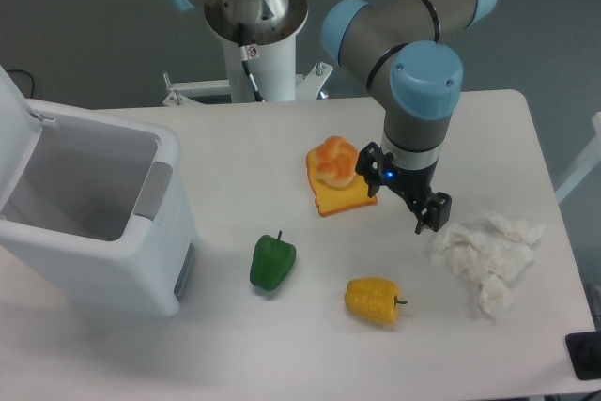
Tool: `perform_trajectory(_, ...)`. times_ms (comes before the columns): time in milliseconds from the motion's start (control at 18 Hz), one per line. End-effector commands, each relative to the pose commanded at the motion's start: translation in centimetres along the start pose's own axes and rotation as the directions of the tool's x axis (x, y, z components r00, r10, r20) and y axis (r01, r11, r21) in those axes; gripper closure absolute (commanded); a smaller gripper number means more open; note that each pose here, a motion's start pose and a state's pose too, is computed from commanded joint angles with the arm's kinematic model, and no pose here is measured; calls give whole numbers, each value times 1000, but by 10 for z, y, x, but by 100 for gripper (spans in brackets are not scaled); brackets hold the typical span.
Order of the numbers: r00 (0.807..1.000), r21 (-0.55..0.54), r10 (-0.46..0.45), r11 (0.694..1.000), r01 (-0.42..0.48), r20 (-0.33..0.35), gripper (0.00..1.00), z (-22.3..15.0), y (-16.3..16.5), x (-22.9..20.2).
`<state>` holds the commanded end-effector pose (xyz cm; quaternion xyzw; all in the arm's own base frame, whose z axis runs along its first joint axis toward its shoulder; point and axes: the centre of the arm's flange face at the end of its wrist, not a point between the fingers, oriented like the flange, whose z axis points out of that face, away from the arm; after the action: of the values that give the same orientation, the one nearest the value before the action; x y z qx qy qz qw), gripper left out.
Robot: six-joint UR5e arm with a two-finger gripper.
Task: Close the trash can
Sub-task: 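Raise the gripper and move it over toward the raised trash can lid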
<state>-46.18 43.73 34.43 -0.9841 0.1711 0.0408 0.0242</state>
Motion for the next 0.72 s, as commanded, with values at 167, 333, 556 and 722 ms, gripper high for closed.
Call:
perform_trajectory(167, 1000, -4, 14, 1000, -14, -1, 0, 1, -6, 4)
perform_trajectory(333, 999, 7, 49, 999, -49, -2, 0, -1, -25, 17)
perform_trajectory(556, 999, 5, -32, 999, 32, 20, 0, -9, -34, 25)
perform_trajectory(722, 996, 4, -83, 997, 83, 14, 0, -11, -33, 38)
